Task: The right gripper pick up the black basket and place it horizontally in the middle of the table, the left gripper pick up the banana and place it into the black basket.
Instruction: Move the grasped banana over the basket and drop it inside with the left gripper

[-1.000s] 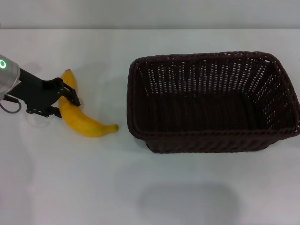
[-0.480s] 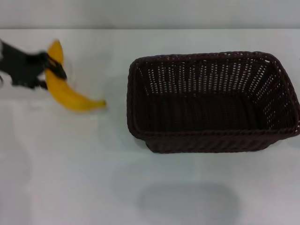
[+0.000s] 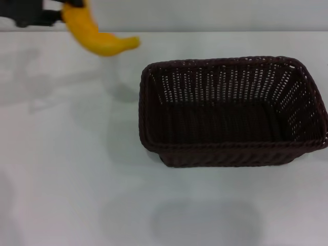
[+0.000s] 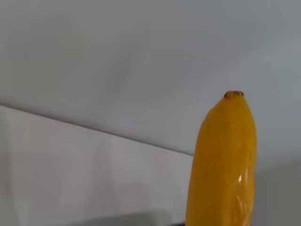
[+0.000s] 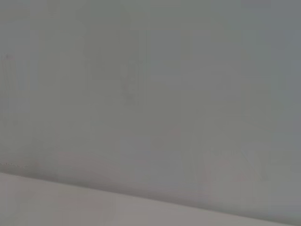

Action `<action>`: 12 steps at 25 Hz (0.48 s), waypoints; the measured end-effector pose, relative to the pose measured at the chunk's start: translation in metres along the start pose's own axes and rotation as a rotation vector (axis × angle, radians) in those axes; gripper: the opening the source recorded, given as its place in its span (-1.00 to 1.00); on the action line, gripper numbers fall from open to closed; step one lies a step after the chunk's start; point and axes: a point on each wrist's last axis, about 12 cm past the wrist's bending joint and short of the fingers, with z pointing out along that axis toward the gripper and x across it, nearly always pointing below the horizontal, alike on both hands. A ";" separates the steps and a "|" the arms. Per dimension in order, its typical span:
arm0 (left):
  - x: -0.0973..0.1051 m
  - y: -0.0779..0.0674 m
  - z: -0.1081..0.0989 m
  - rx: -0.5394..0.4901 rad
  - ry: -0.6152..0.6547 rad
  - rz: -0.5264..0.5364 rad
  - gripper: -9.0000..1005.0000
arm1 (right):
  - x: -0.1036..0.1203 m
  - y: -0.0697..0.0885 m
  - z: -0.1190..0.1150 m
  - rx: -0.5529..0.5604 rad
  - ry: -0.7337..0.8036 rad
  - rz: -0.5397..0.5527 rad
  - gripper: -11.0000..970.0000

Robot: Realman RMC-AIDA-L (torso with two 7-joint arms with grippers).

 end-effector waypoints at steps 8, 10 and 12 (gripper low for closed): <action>0.021 -0.024 0.090 0.035 0.230 0.122 0.04 | -0.006 0.007 0.004 -0.035 -0.037 0.003 0.45; 0.024 -0.034 0.107 0.027 0.264 0.171 0.05 | -0.007 0.008 0.004 -0.042 -0.046 0.004 0.45; 0.027 -0.044 0.121 0.034 0.295 0.232 0.05 | -0.007 0.009 0.004 -0.050 -0.054 0.004 0.45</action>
